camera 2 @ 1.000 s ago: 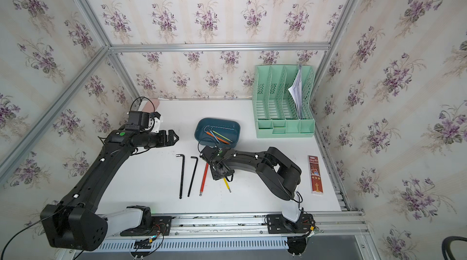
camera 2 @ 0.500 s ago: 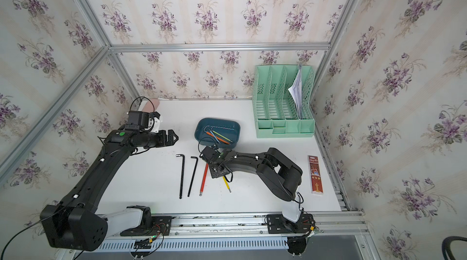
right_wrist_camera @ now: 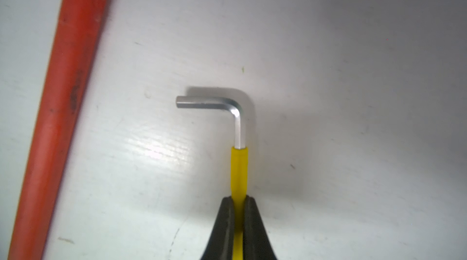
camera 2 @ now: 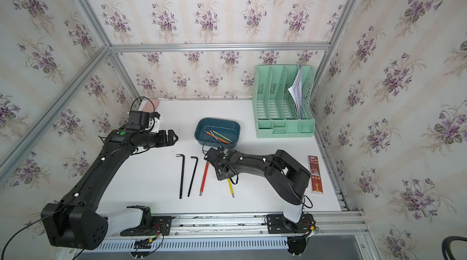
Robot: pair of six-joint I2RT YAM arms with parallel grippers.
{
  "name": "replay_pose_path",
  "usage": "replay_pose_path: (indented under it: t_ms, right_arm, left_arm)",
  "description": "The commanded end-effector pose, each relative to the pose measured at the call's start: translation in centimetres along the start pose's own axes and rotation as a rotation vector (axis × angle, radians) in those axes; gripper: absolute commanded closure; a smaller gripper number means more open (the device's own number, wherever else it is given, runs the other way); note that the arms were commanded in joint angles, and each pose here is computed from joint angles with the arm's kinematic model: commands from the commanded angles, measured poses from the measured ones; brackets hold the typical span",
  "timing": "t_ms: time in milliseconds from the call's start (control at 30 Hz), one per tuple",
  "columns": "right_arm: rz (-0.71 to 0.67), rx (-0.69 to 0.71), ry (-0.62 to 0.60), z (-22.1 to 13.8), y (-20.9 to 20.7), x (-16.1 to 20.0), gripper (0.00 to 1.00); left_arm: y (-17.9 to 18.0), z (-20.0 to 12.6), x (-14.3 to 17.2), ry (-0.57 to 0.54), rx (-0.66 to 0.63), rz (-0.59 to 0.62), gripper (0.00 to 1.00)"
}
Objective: Put the hex key on the desktop into the storage box
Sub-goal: Pick up the Allen key from the center of the board, then place the Allen key in the storage box.
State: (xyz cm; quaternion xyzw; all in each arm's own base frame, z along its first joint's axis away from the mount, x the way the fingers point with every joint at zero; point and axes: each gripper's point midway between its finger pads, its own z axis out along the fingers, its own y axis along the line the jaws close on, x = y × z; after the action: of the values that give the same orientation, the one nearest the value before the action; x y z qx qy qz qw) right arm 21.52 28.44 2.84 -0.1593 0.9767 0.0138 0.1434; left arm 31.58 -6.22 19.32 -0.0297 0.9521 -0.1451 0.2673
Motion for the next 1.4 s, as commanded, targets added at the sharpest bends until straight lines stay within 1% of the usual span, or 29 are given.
replay_pose_path:
  t_ms: [0, 300, 367, 533, 667, 767, 800, 900, 1100, 1167, 1300, 1367]
  right_arm:
    - [0.009, 0.036, -0.034, -1.3, -0.9, -0.7, 1.00]
    - [0.019, -0.015, -0.136, -4.3, -0.5, -3.0, 1.00]
    - [0.021, -0.019, -0.159, -5.0, -0.6, -3.5, 1.00]
    - [0.025, -0.027, -0.211, -6.6, -1.2, -4.1, 1.00]
    - [0.024, -0.053, -0.238, -7.5, -1.4, -4.5, 1.00]
    - [-0.004, -0.078, -0.238, -7.6, -1.0, -4.7, 1.00]
    - [-0.005, -0.070, -0.238, -7.7, -1.2, -4.8, 1.00]
    - [-0.012, -0.048, -0.244, -8.0, -1.6, -5.1, 1.00]
    - [0.006, -0.056, -0.261, -8.5, -2.2, -6.2, 1.00]
    - [0.006, -0.063, -0.266, -8.6, -2.2, -6.6, 1.00]
    - [-0.010, -0.087, -0.269, -8.6, -2.0, -7.8, 1.00]
    - [-0.020, -0.085, -0.267, -8.3, -2.1, -8.5, 1.00]
  left_arm:
    - [0.2, -0.1, -0.3, -0.010, -0.015, 0.011, 0.01]
    - [0.4, 0.6, -0.1, 0.015, -0.020, 0.007, 0.01]
    - [0.2, 0.6, -0.4, 0.005, -0.005, 0.008, 0.01]
    - [-0.7, 0.4, -2.1, -0.002, 0.020, -0.003, 0.01]
    - [-2.2, 0.2, -4.4, -0.047, 0.088, -0.023, 0.01]
    - [-3.4, -0.1, -6.4, -0.068, 0.140, -0.014, 0.01]
    - [-3.3, 0.9, -6.7, -0.044, 0.139, -0.017, 0.01]
    - [-3.2, 1.8, -7.4, -0.041, 0.132, -0.009, 0.01]
    - [-2.3, 3.8, -6.5, 0.003, 0.114, -0.025, 0.01]
    - [-2.5, 3.7, -6.3, 0.010, 0.124, -0.022, 0.01]
    - [-1.8, 2.8, -6.3, -0.033, 0.080, -0.009, 0.01]
    - [-1.9, 2.4, -6.2, -0.041, 0.081, -0.004, 0.01]
